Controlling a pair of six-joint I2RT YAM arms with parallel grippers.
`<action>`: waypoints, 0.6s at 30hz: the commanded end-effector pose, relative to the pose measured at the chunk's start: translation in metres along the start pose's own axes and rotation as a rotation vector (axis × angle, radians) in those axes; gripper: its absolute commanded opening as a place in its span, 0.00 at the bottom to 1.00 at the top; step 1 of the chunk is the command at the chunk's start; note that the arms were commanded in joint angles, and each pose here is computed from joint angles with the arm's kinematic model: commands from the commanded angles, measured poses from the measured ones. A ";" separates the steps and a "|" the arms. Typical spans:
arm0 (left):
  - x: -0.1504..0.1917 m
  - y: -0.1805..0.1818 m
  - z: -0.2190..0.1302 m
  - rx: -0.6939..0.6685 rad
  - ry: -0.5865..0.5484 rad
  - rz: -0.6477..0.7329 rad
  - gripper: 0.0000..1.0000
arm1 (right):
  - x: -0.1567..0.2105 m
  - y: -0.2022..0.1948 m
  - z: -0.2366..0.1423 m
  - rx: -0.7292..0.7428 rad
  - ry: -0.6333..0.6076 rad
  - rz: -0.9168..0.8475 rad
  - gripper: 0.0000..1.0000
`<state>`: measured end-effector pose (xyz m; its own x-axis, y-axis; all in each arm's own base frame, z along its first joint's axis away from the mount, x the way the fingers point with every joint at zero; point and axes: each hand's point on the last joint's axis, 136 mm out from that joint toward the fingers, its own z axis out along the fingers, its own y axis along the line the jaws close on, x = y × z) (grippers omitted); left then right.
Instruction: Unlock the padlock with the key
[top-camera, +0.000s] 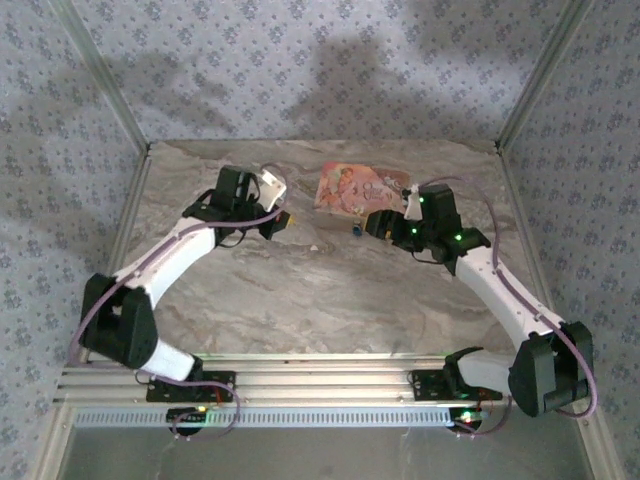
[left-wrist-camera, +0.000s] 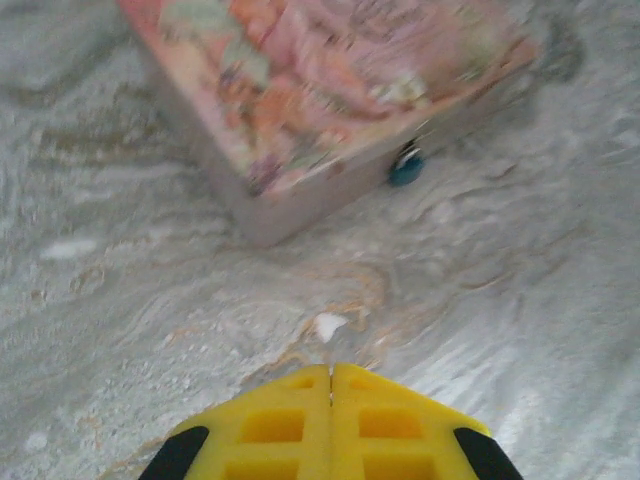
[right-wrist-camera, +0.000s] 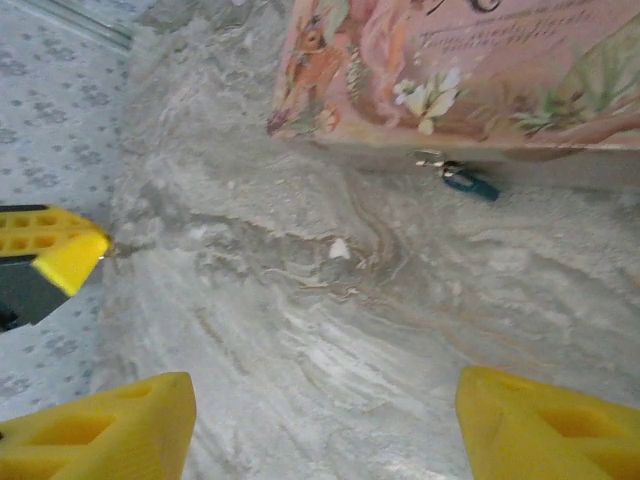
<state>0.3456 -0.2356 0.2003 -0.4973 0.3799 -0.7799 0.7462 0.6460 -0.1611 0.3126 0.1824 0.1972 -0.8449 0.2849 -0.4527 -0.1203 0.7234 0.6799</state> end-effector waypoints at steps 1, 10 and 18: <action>-0.038 -0.025 -0.027 0.013 -0.135 0.109 0.00 | 0.001 0.028 -0.009 -0.150 -0.005 0.020 0.67; -0.069 -0.072 -0.053 -0.155 -0.357 0.280 0.00 | 0.002 0.093 -0.018 -0.322 -0.048 -0.029 0.54; -0.082 -0.091 -0.067 -0.198 -0.478 0.271 0.00 | 0.012 0.140 -0.014 -0.419 -0.030 -0.093 0.39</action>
<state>0.2836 -0.2873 0.2839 -0.0891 0.3275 -0.9406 0.7582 0.6347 0.1491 0.2750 0.2649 0.2673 -0.8312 0.2324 -0.5050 -0.3527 0.4817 0.8022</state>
